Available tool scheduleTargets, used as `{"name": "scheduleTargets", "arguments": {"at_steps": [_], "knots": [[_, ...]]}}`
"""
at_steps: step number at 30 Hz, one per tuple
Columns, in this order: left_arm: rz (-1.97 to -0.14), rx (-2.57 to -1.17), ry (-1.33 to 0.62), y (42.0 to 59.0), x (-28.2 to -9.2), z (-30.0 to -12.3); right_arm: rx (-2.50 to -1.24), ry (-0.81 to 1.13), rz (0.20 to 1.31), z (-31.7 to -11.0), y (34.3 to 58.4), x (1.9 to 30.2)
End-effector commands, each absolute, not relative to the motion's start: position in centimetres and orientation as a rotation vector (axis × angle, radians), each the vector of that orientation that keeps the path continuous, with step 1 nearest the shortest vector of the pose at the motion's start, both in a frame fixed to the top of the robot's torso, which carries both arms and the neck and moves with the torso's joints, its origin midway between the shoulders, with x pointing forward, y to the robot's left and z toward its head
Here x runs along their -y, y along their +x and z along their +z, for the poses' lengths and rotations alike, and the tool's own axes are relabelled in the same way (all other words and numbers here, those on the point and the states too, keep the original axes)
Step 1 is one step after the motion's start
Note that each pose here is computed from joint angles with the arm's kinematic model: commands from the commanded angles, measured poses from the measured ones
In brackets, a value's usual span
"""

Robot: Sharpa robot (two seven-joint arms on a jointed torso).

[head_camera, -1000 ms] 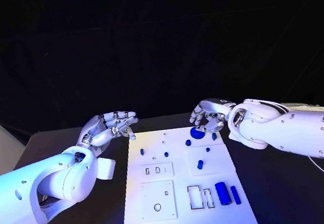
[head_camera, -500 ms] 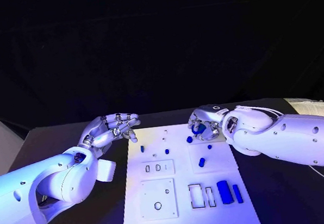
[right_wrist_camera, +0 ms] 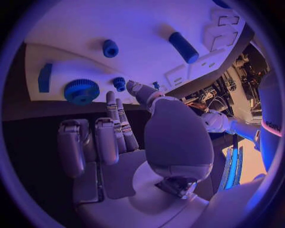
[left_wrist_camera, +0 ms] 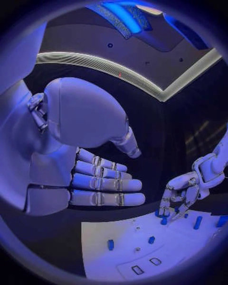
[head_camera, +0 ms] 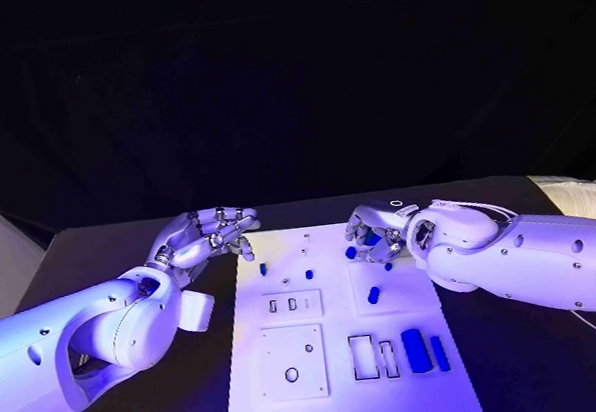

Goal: Assemble the parts on the task board

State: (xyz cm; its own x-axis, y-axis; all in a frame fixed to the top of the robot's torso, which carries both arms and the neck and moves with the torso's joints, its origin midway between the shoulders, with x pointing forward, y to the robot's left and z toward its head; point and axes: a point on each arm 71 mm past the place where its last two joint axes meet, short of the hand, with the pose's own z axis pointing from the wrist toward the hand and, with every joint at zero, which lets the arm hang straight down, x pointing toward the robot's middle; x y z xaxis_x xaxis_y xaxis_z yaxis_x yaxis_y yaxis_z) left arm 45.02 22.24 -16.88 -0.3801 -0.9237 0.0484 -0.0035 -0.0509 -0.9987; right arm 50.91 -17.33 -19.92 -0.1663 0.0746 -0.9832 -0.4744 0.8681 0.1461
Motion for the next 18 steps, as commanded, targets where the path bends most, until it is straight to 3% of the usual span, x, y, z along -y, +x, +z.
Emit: {"name": "scheduleTargets", "arguments": {"at_steps": [1, 18], "knots": [[-1.56, -1.473, -1.016, 45.0, -22.04, -16.75, -1.668, -0.324, 0.483, -19.93, 50.88, 17.14], [-1.562, -1.476, -1.022, 44.93, -22.04, -16.74, -1.664, -0.349, 0.453, -20.23, 51.16, 16.62]]}}
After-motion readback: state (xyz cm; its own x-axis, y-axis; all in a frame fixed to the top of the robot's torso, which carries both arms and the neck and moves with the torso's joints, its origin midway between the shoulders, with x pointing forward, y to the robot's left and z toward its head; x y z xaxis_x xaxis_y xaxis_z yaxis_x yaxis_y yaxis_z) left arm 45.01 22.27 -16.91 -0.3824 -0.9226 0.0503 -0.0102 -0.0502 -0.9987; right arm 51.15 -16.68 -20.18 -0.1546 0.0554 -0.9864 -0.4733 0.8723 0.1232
